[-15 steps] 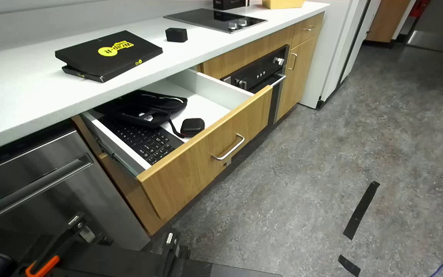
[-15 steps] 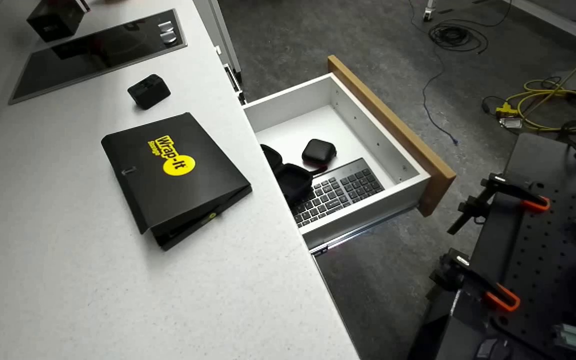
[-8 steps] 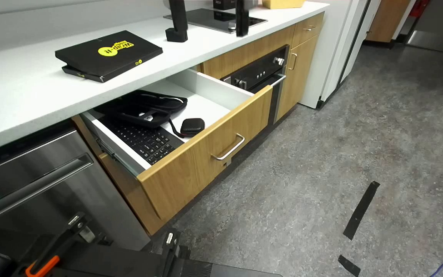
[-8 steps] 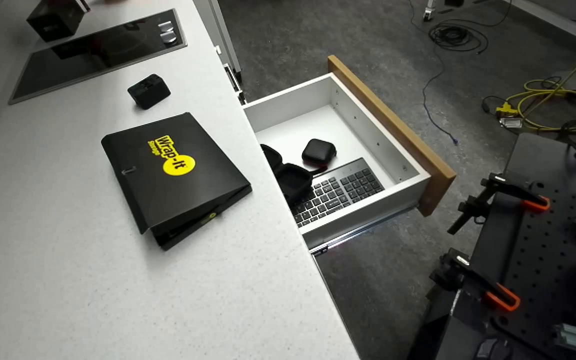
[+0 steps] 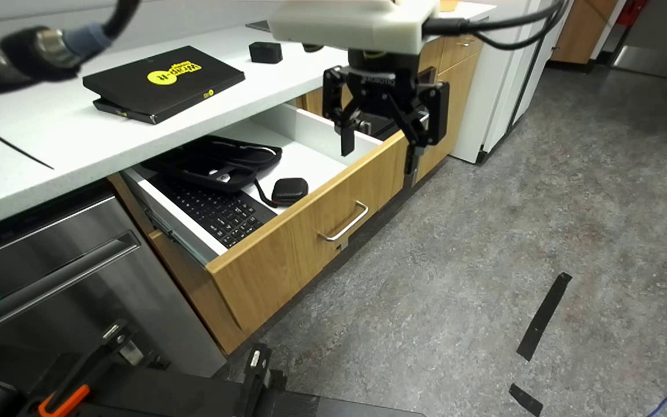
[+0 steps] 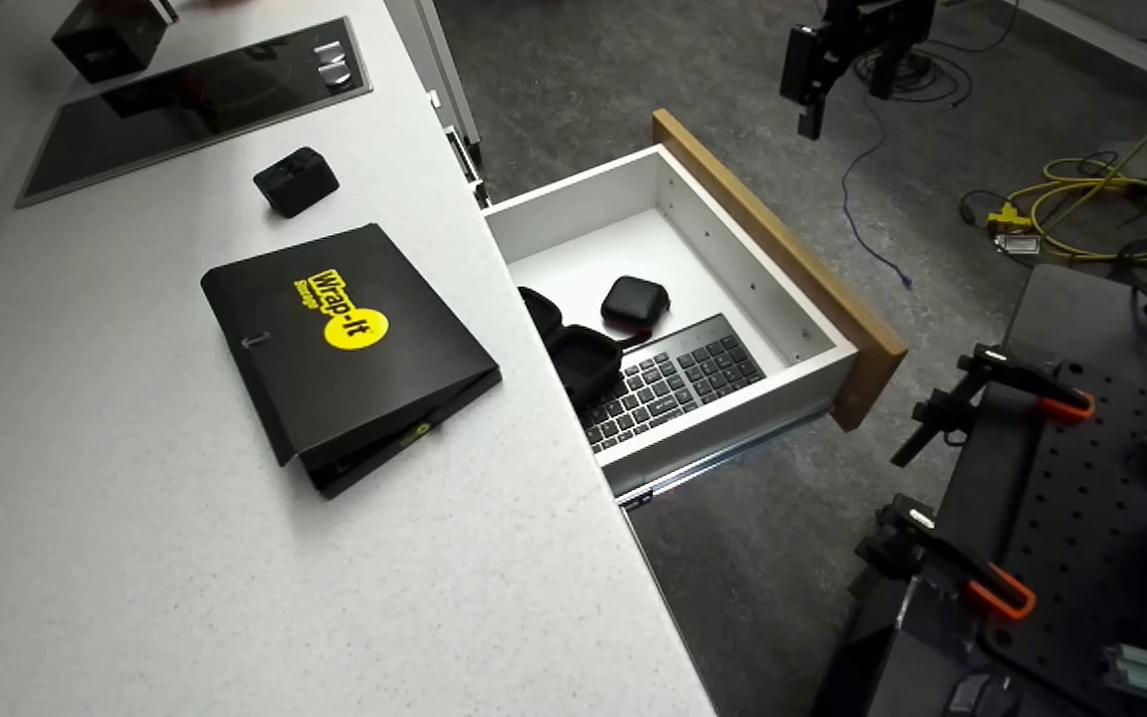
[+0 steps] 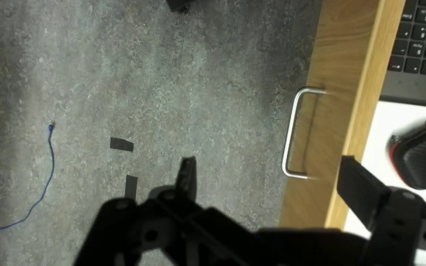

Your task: Close the drawer

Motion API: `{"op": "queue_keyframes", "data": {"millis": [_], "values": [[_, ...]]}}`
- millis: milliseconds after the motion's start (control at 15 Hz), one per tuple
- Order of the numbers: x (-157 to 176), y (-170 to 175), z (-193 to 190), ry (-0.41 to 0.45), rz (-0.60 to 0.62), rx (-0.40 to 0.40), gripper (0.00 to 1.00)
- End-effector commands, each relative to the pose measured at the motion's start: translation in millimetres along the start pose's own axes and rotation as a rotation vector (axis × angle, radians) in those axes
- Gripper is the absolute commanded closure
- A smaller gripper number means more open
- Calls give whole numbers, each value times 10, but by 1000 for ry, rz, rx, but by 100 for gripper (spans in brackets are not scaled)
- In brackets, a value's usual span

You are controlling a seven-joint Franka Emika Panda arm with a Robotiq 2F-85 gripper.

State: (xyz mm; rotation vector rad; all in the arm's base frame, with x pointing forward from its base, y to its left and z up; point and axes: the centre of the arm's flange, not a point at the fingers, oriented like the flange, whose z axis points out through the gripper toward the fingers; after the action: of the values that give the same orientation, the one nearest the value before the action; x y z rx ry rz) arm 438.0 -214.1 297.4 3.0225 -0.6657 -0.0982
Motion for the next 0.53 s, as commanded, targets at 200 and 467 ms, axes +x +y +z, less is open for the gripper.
{"op": "queue_keyframes", "data": {"millis": [200,467], "values": [[43,-10,85,-12,0,-4,0],[244,-58,296,-19,71,-55,0]]}}
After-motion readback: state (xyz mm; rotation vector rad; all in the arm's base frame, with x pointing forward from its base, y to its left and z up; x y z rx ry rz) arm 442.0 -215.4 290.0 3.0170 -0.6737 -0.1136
